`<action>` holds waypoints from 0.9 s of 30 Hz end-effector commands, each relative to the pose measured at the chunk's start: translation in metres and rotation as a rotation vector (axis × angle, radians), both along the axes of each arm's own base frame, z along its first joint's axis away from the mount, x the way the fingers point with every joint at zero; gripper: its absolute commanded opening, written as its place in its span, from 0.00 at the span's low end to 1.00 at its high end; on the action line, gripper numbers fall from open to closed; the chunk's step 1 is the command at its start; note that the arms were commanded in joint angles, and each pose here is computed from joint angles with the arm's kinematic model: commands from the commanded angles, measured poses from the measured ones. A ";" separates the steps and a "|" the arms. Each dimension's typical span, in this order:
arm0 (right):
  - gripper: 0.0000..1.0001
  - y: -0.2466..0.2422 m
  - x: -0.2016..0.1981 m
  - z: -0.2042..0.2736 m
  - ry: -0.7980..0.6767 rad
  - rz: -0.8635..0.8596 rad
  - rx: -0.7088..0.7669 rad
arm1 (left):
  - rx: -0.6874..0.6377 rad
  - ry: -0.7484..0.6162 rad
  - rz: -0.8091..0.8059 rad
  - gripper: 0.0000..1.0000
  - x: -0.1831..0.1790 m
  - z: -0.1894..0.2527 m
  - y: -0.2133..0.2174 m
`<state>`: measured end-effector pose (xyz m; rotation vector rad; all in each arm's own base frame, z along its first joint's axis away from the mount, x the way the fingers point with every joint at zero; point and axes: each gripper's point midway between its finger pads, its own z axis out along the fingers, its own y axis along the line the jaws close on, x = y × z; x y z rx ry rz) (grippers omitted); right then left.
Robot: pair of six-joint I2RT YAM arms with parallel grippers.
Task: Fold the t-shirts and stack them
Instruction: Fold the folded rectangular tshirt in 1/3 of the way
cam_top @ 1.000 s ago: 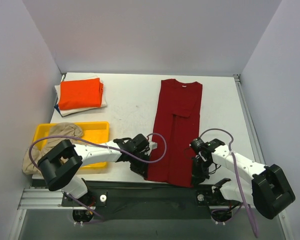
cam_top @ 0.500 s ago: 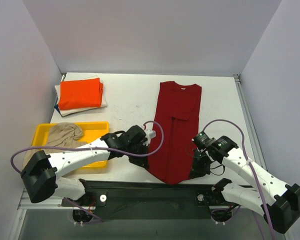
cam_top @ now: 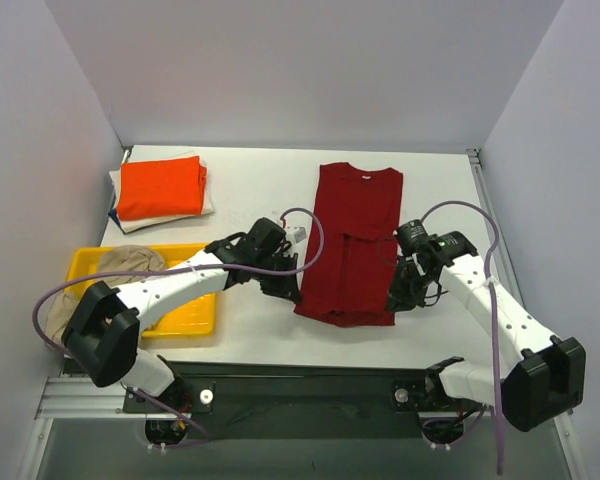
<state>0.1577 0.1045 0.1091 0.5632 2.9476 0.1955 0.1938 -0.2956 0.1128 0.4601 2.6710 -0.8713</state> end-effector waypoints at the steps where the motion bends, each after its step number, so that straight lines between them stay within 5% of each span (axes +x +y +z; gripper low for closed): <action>1: 0.00 -0.010 0.029 0.005 -0.045 0.023 -0.069 | -0.105 -0.091 -0.007 0.00 0.034 0.026 -0.024; 27: 0.00 -0.062 0.205 -0.014 -0.085 -0.012 -0.115 | -0.185 -0.033 0.049 0.00 0.199 0.002 -0.061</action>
